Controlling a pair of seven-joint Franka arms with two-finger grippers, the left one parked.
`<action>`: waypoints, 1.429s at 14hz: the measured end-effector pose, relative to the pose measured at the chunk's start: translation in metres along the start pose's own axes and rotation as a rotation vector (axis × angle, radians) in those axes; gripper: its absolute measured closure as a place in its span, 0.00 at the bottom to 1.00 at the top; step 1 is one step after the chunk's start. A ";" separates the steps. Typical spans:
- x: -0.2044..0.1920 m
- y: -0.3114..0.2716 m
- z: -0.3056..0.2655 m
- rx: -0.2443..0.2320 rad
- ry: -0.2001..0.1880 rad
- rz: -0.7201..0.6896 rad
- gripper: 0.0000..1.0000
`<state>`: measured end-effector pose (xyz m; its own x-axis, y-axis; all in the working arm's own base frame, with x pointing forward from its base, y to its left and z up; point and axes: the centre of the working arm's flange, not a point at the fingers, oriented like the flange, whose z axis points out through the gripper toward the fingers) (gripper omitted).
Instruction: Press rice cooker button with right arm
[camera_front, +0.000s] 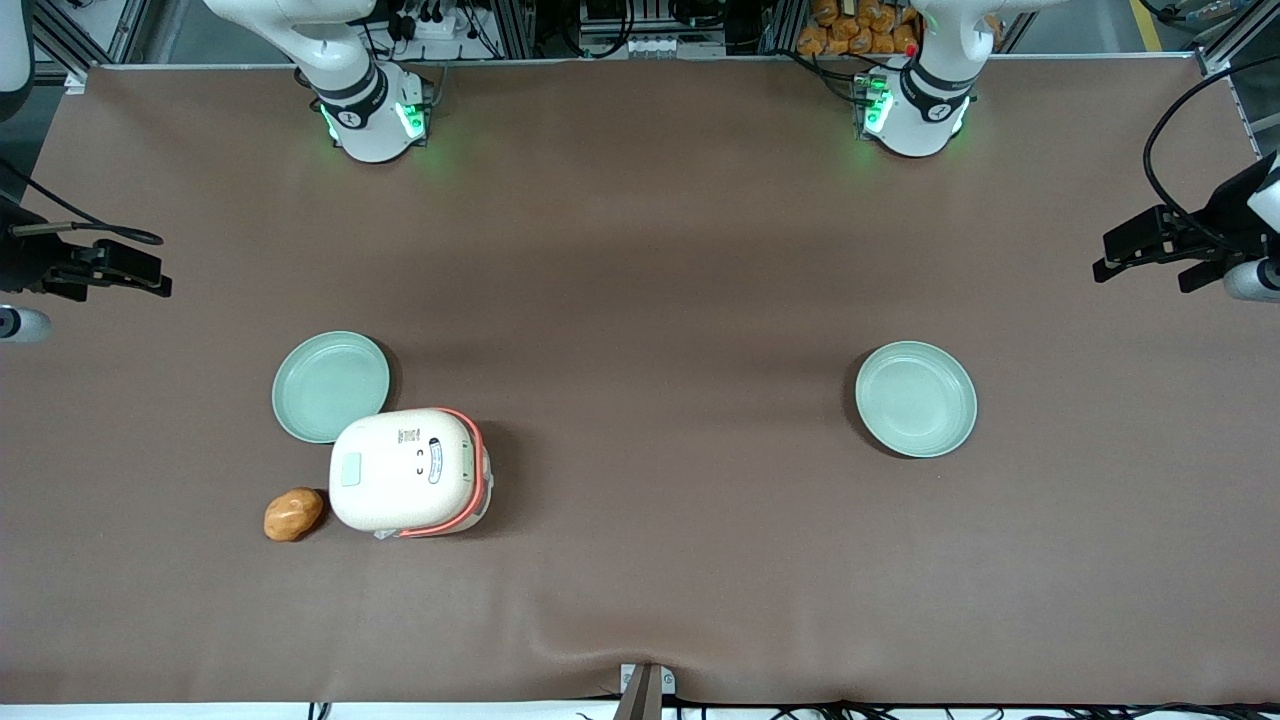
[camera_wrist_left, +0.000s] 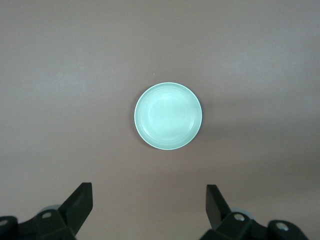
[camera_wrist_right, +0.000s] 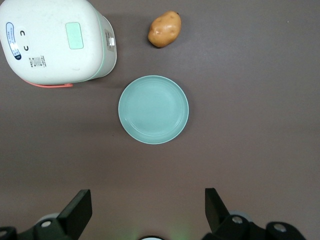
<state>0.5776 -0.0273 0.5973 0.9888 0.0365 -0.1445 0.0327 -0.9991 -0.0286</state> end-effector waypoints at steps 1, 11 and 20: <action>0.000 0.000 -0.001 0.000 0.001 -0.001 0.00; -0.003 0.000 -0.006 0.000 -0.005 0.000 0.00; -0.006 0.001 -0.013 -0.001 -0.001 0.003 0.00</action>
<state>0.5740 -0.0293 0.6111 0.9888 0.0336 -0.1456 0.0300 -0.9992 -0.0269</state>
